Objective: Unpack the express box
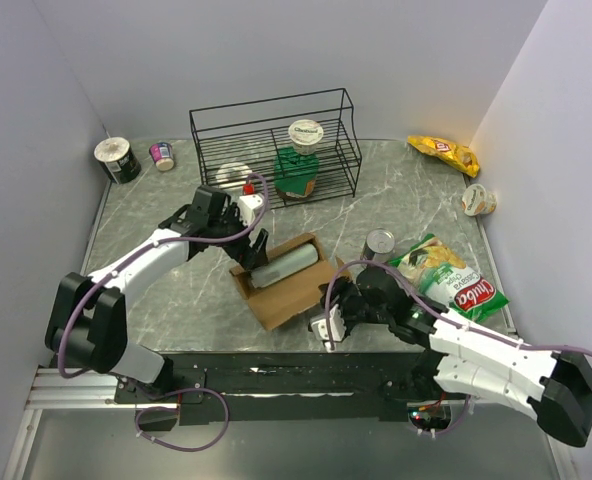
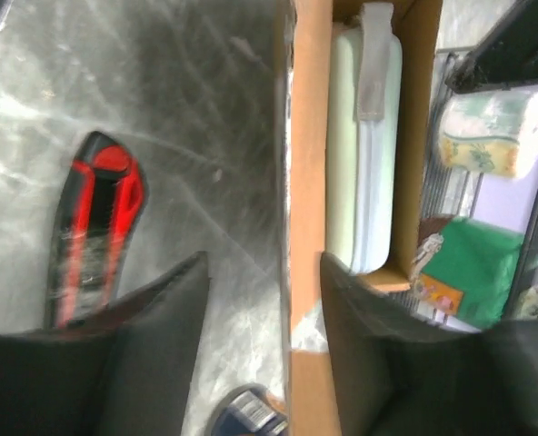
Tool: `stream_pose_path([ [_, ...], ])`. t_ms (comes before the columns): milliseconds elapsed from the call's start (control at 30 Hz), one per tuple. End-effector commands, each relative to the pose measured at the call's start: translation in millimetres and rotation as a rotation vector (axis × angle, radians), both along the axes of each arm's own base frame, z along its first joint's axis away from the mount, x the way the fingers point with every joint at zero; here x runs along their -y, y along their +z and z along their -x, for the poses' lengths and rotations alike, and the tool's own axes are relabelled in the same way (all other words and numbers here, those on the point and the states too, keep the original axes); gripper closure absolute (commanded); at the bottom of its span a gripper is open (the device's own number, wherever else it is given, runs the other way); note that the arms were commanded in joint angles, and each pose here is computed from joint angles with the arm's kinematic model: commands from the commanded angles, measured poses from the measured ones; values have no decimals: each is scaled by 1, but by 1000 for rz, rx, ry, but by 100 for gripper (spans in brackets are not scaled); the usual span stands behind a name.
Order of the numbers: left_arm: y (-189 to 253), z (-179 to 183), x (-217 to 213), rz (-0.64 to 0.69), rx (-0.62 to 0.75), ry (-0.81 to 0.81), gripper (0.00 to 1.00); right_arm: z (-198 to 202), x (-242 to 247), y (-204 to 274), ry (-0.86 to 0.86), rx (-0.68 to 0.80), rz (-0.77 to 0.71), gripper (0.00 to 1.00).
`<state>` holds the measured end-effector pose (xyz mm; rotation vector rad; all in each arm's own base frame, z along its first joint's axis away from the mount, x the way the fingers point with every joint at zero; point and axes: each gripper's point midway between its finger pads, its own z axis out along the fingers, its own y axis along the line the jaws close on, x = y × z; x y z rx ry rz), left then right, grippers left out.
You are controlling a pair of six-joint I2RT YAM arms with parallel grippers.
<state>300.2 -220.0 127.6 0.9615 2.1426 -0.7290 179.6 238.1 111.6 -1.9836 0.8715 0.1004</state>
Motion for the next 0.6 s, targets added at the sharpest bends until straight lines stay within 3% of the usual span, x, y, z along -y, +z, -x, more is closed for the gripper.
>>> stream_pose_path([
  [0,5,-12,0,-15,31,1,4,2,-1,56,-77,-41,-140,28],
  [133,-1,-11,-1,-17,13,4,3,6,-11,135,-49,-19,-276,27],
  [233,-3,-9,0,-1,-16,-8,3,-8,-22,162,-96,-37,-335,29],
  [433,5,7,6,42,-40,-85,4,-19,-48,114,-67,-129,-247,51],
  [567,14,20,-1,24,46,-120,4,-35,-59,83,-141,-187,-241,52],
])
